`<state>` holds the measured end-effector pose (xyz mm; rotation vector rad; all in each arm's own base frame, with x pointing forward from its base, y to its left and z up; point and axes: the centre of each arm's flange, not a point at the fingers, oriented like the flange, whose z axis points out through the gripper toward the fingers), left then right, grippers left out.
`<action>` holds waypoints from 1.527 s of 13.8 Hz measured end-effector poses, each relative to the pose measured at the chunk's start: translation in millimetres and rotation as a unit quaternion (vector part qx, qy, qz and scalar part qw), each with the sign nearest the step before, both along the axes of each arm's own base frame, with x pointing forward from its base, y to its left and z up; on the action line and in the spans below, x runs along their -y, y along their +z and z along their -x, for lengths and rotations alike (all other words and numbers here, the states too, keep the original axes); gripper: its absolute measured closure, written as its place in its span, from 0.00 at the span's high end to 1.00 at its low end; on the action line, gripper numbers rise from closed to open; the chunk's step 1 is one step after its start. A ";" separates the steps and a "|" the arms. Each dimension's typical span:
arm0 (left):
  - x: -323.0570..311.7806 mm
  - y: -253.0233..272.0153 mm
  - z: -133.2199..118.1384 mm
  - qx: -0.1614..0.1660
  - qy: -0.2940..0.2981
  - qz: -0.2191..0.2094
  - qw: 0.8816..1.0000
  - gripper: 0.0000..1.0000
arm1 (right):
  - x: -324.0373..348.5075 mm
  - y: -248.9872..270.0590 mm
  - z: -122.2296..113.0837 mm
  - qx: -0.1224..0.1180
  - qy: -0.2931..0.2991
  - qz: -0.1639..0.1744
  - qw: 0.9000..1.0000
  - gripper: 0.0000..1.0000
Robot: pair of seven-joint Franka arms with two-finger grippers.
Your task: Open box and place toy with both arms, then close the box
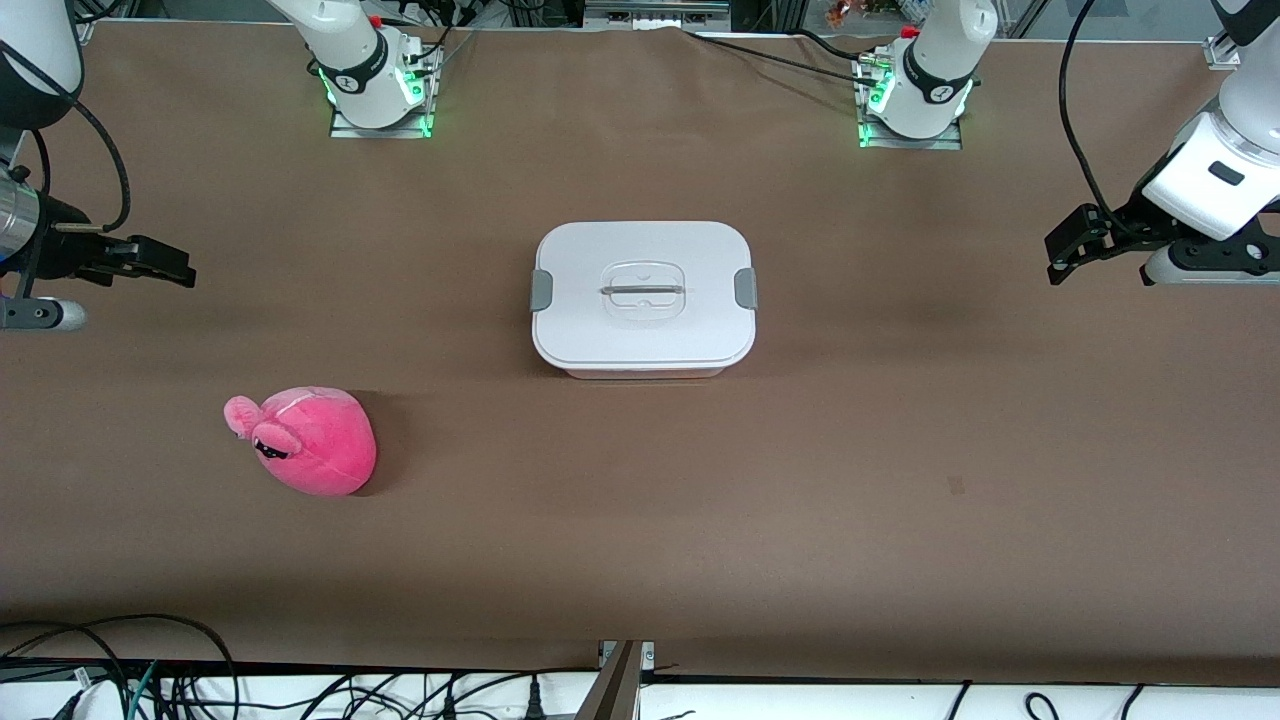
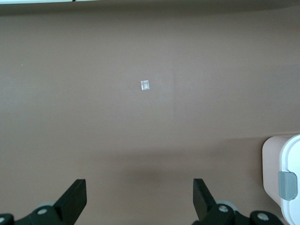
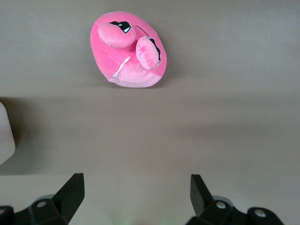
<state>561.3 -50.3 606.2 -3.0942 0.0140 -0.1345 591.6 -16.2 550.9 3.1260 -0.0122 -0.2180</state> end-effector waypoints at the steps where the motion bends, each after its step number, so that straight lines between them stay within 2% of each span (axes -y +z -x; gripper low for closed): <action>1: 0.0 0.0 0.0 0.000 0.000 0.000 1.000 1.00 | 0.0 -1.5 -0.6 -0.001 0.000 0.000 1.000 1.00; 3: 4.0 -1.8 0.1 -0.003 -0.003 0.000 1.000 1.00 | -0.8 -10.8 -3.8 -0.009 0.001 0.000 1.000 1.00; 5: 17.3 -12.8 1.1 -0.027 -0.013 0.005 1.000 1.00 | -0.9 -24.7 -8.8 -0.020 0.001 -0.001 1.000 1.00; 9: 56.9 -46.0 -2.9 -0.076 -0.037 0.053 0.995 1.00 | 0.7 -67.7 -22.4 -0.051 0.000 -0.001 0.999 1.00; 11: 107.1 -65.4 2.1 -0.099 -0.081 0.058 0.990 1.00 | -1.7 -90.2 -32.5 -0.053 -0.018 0.002 0.998 1.00; 14: 205.7 -89.0 26.7 -0.120 -0.170 0.065 0.976 1.00 | -6.4 -122.6 -45.9 -0.051 -0.097 0.017 0.994 1.00; 16: 273.1 -106.9 41.0 -0.126 -0.236 0.080 0.960 1.00 | -7.9 -147.8 -54.1 -0.052 -0.146 0.018 0.988 1.00; 17: 304.4 -119.4 43.8 -0.130 -0.275 0.091 0.948 1.00 | -9.0 -160.1 -56.6 -0.052 -0.171 0.021 0.984 1.00; 19: 355.6 -154.6 40.4 -0.134 -0.355 0.116 0.918 1.00 | -15.0 -180.6 -59.3 -0.045 -0.212 0.026 0.976 1.00; 21: 379.8 -187.0 28.4 -0.123 -0.424 0.139 0.887 1.00 | -20.5 -195.8 -60.1 -0.032 -0.238 0.028 0.970 1.00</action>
